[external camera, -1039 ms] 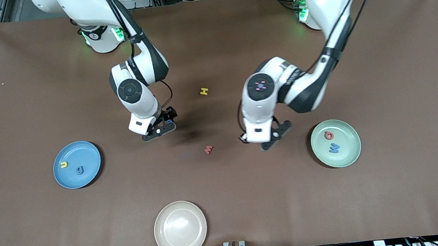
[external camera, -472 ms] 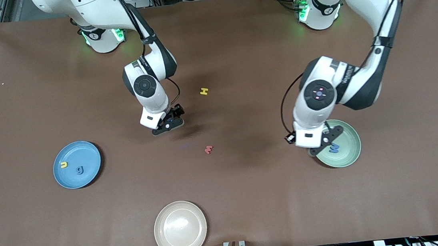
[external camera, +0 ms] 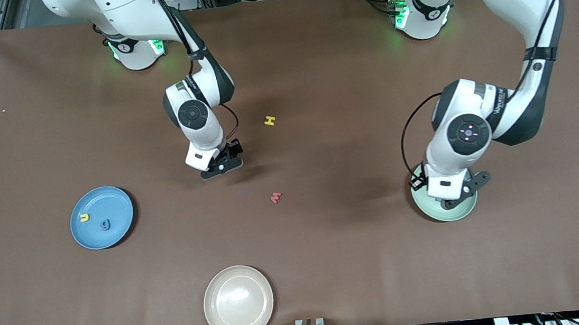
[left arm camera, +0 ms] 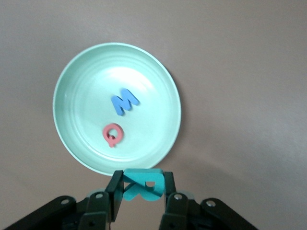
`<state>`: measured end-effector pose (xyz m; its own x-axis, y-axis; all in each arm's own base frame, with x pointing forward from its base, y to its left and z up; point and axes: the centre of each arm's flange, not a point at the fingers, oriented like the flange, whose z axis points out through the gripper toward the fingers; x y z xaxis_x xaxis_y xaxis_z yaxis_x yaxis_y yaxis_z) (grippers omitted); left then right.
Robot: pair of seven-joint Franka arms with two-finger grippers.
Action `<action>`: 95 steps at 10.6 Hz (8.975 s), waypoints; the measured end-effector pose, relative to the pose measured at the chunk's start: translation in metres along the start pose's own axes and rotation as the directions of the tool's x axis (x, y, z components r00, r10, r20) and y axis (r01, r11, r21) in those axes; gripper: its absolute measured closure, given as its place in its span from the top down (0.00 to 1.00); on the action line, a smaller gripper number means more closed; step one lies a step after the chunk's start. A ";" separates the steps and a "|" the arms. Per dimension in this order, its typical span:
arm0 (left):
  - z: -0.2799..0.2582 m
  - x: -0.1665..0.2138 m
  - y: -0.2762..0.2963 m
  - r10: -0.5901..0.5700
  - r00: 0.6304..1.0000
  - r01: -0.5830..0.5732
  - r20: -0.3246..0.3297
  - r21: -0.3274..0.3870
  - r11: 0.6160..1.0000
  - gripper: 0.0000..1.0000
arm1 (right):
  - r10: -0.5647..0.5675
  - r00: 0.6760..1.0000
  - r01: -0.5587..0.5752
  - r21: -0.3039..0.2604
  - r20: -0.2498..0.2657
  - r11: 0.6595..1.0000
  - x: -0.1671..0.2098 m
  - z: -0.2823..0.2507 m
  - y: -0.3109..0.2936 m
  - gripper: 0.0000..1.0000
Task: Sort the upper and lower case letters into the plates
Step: 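Release the R on the green plate while the right gripper carries the e, then release the e on the blue plate while the left gripper reaches the H, then lower the left gripper over the yellow H and grasp it, then carry the H to the green plate while the right gripper grasps the m, then release the H on the green plate while the right gripper lifts the m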
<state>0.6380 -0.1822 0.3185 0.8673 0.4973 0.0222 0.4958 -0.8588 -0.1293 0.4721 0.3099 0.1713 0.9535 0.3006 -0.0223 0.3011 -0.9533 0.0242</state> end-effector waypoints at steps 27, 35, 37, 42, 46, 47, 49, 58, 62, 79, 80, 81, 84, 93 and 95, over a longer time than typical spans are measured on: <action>0.020 -0.104 0.078 -0.090 0.995 0.092 0.052 -0.021 0.996 1.00 | 0.056 0.998 -0.054 0.074 -0.025 0.996 0.019 -0.084 0.353 1.00; 0.015 -0.284 0.160 -0.326 0.945 0.327 0.037 -0.017 0.945 1.00 | 0.354 0.935 -0.354 0.084 0.017 0.931 0.080 -0.117 0.253 1.00; 0.029 -0.328 0.176 -0.396 0.917 0.398 0.055 -0.032 0.917 1.00 | 0.409 0.912 -0.409 0.080 0.024 0.909 0.090 -0.121 0.231 1.00; 0.076 -0.416 0.198 -0.476 0.872 0.483 0.114 -0.038 0.875 1.00 | 0.497 0.867 -0.499 0.068 0.046 0.864 0.105 -0.121 0.216 1.00; 0.091 -0.442 0.204 -0.515 0.845 0.526 0.146 -0.047 0.849 1.00 | 0.504 0.862 -0.506 0.066 0.047 0.860 0.105 -0.121 0.215 1.00; 0.095 -0.447 0.204 -0.522 0.840 0.533 0.151 -0.046 0.845 1.00 | 0.502 0.863 -0.505 0.066 0.048 0.861 0.105 -0.121 0.214 1.00; 0.104 -0.452 0.206 -0.532 0.831 0.546 0.161 -0.051 0.836 1.00 | 0.499 0.865 -0.502 0.065 0.049 0.863 0.106 -0.120 0.211 1.00; 0.115 -0.463 0.210 -0.544 0.823 0.562 0.162 -0.088 0.823 0.72 | 0.499 0.865 -0.502 0.059 0.056 0.863 0.106 -0.114 0.210 1.00; 0.108 -0.463 0.212 -0.540 0.826 0.559 0.164 -0.101 0.823 0.33 | 0.499 0.865 -0.502 0.059 0.055 0.863 0.107 -0.114 0.210 1.00; 0.023 -0.084 0.093 -0.147 0.975 0.121 -0.166 -0.156 0.980 0.33 | 0.759 0.648 -0.760 0.096 0.057 0.642 0.157 -0.073 -0.046 1.00; 0.023 -0.064 0.076 -0.135 0.977 0.111 -0.164 -0.148 0.983 0.33 | 0.758 0.650 -0.758 0.109 0.057 0.643 0.160 -0.065 -0.060 1.00; 0.023 -0.047 0.061 -0.123 0.981 0.101 -0.150 -0.149 0.984 0.33 | 0.756 0.653 -0.756 0.115 0.054 0.645 0.162 -0.057 -0.069 1.00; 0.019 0.007 0.009 -0.094 0.989 0.074 -0.118 -0.167 0.983 0.33 | 0.739 0.671 -0.740 0.105 0.053 0.664 0.161 -0.033 -0.089 1.00; 0.036 0.051 -0.059 -0.024 0.995 0.014 -0.098 -0.102 0.995 0.80 | 0.725 0.688 -0.724 0.097 0.036 0.682 0.167 -0.014 -0.100 1.00; 0.010 0.040 -0.053 0.006 0.994 -0.014 -0.108 -0.081 0.997 1.00 | 0.723 0.690 -0.723 0.092 0.032 0.685 0.166 -0.012 -0.099 1.00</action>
<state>0.6463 -0.1158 0.3164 0.8699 0.4762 0.1289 0.4852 -0.8730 -0.0491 0.6010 0.4548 0.1773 0.8751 -0.4830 -0.0296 -0.4839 -0.8731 -0.0591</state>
